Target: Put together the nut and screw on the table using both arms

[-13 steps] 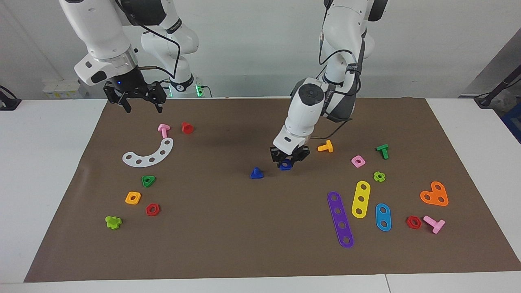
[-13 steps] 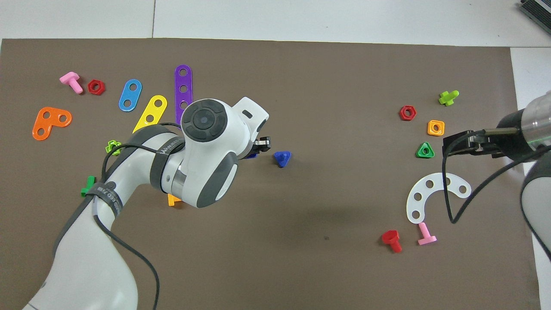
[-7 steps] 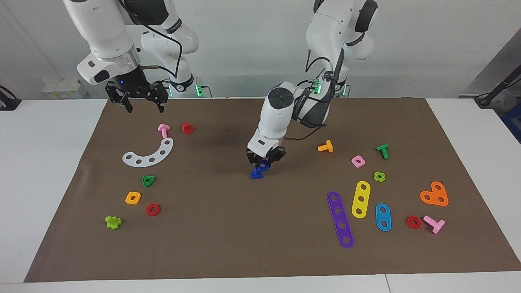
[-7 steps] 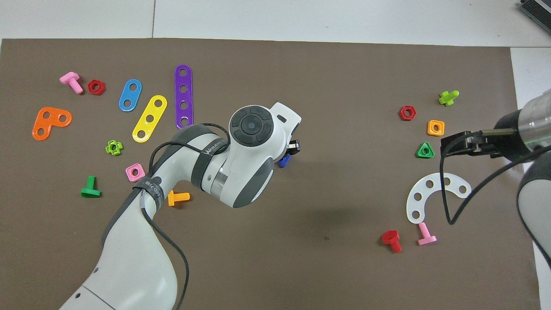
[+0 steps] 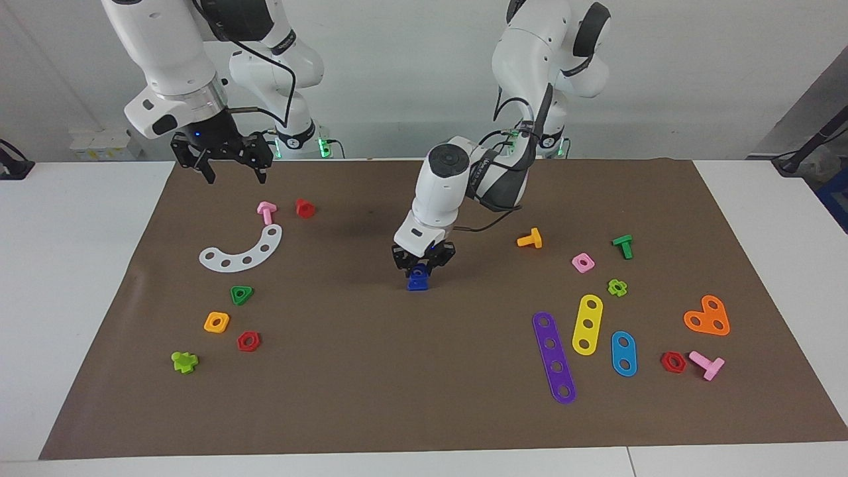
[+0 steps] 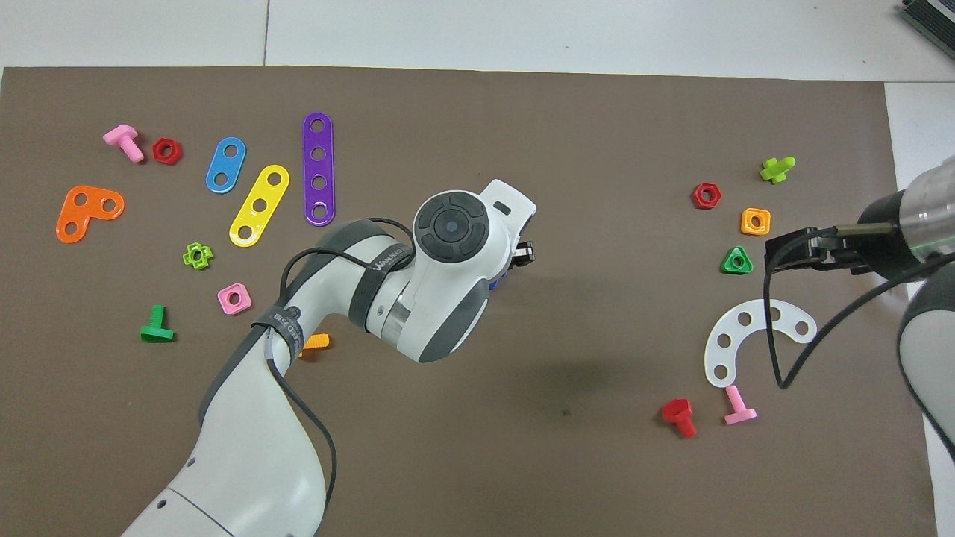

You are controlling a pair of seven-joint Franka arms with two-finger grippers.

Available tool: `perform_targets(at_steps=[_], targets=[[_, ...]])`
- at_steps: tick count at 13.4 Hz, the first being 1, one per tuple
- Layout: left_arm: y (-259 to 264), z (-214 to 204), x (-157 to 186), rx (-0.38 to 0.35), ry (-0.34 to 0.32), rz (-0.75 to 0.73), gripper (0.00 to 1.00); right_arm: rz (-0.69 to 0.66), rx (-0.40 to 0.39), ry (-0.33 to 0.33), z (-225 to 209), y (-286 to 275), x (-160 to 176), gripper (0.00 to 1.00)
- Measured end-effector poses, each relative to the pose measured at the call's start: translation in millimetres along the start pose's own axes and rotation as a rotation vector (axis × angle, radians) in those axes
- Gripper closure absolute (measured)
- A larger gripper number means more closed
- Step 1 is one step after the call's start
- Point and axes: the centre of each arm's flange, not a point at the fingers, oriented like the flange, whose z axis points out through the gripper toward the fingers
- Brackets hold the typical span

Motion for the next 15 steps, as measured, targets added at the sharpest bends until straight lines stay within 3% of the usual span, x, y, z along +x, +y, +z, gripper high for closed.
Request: perform_targets(at_steps=[8, 10, 13, 15], targets=[[0.2, 39.9, -6.2, 0.034, -0.034, 0.006, 0.54, 0.0, 0.0, -0.001, 0.3, 0.1, -0.5, 0.0], [-1.3, 39.1, -3.6, 0.035, -0.03, 0.002, 0.38, 0.0, 0.0, -0.001, 0.5, 0.1, -0.5, 0.0], [-5.5, 14.1, 17.9, 0.039, -0.02, -0.021, 0.27, 0.0, 0.0, -0.002, 1.1, 0.1, -0.7, 0.0], [-26.6, -23.5, 49.0, 0.073, -0.049, -0.07, 0.26, 0.0, -0.001, -0.004, 1.6, 0.1, -0.8, 0.0]])
